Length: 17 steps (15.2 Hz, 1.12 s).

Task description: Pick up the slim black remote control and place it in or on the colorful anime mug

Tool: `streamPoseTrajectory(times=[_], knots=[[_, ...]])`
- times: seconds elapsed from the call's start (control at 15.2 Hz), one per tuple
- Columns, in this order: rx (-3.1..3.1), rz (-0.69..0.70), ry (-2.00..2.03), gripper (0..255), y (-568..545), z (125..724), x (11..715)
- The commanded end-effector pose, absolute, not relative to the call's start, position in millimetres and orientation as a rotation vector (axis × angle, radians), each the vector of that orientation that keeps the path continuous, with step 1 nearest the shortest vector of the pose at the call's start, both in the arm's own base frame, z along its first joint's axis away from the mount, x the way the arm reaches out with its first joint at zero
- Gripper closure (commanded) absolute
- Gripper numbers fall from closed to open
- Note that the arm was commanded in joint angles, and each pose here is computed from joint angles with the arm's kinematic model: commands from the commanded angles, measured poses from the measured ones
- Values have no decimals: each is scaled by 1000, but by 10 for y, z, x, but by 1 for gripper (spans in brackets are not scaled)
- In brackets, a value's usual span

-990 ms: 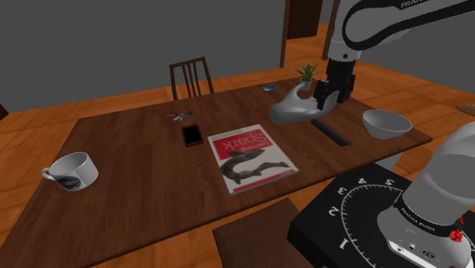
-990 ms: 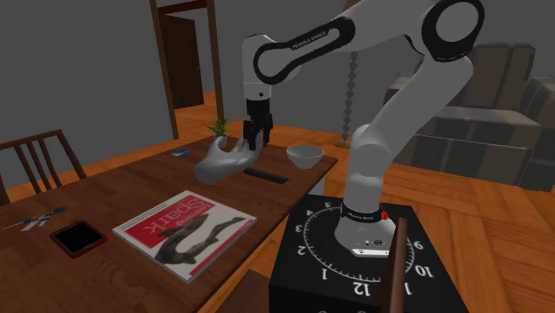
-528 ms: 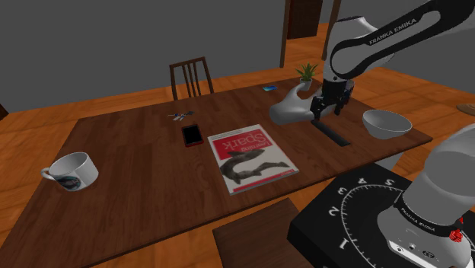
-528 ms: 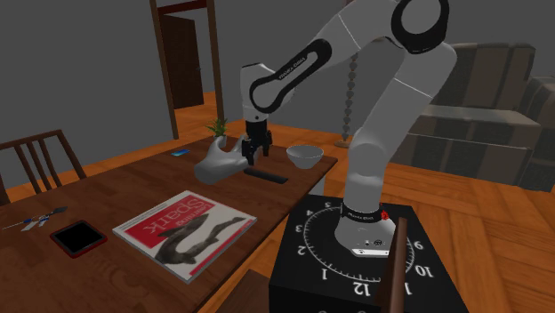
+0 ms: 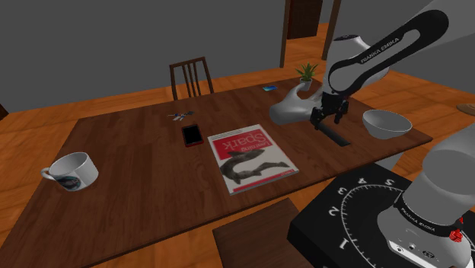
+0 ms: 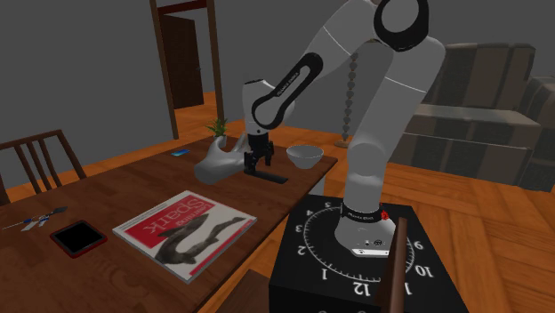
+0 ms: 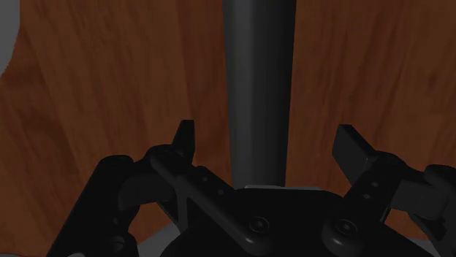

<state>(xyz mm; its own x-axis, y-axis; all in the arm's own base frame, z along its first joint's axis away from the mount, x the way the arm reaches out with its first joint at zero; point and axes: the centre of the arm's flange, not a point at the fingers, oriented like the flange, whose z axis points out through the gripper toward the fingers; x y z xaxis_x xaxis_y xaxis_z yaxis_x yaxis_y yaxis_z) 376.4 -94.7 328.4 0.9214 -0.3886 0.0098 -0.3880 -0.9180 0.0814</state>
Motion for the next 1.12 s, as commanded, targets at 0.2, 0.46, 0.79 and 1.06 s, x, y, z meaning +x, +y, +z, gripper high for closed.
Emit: streamPoseTrajectory(times=[0.2, 0.46, 0.79, 1.06], knots=[[2999, -9, -607, 0, -977, 3147, 3768], [2999, -9, -607, 0, -977, 3147, 3768], [2999, -9, -607, 255, -974, 3146, 3768], [2999, -9, -607, 255, -975, 3150, 3771]])
